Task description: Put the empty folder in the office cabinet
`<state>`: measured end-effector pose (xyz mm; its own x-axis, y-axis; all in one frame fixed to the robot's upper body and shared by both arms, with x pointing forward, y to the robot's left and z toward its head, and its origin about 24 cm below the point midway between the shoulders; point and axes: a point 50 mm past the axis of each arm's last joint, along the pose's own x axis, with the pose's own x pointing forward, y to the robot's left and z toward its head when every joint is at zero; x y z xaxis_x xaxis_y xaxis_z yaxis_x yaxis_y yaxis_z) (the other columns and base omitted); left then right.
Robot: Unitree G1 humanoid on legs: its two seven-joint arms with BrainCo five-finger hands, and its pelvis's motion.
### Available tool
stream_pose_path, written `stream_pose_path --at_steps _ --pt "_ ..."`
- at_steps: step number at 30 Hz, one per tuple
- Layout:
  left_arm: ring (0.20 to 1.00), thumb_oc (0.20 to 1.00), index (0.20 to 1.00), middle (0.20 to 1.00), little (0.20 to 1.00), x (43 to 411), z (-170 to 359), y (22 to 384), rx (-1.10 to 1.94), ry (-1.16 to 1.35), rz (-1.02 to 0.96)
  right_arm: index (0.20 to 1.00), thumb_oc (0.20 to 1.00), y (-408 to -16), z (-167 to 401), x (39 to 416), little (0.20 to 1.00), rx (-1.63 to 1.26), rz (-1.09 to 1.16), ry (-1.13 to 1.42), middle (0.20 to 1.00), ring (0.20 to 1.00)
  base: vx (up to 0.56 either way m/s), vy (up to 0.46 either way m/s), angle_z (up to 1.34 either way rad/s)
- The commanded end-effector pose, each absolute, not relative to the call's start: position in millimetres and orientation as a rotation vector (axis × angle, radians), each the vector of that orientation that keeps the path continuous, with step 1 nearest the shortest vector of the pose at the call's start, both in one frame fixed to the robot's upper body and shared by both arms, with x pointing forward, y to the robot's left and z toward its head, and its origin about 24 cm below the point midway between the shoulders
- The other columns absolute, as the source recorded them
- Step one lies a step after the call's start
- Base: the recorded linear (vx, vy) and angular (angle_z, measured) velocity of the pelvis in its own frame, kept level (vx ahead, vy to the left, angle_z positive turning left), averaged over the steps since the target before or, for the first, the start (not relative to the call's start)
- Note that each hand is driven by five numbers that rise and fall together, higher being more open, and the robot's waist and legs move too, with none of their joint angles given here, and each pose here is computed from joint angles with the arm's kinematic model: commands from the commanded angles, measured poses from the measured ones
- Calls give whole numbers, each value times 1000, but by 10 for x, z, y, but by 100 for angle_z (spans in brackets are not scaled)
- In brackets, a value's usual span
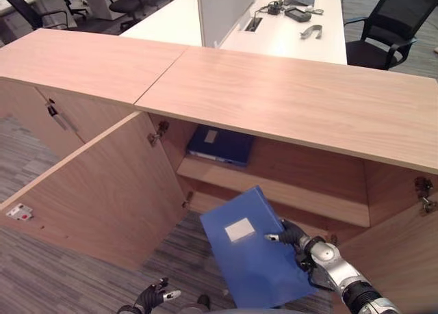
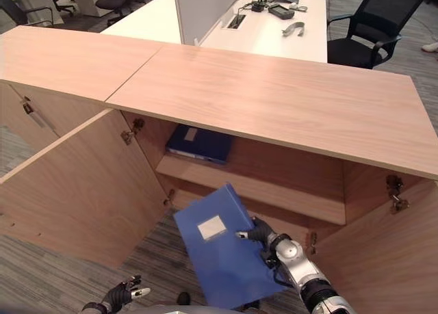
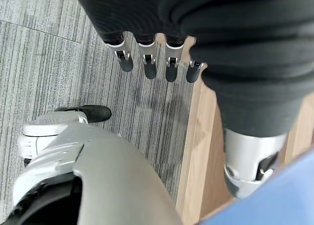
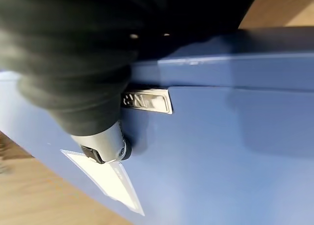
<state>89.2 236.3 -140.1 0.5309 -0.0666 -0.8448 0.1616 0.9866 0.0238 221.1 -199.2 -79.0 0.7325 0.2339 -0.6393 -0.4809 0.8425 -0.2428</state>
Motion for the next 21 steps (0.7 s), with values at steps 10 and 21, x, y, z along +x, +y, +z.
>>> stream_pose_path --at_steps 10,21 --pt "1000 1000 1000 1000 1000 1017 -1320 2509 294 988 -262 200 200 -2437 -646 2549 200 298 -270 480 200 200 9 -7 2" --pt "1000 1000 1000 1000 1000 810 -1387 2469 357 1061 -348 200 200 -2826 -351 2742 200 576 -572 271 200 200 10 -7 -1"
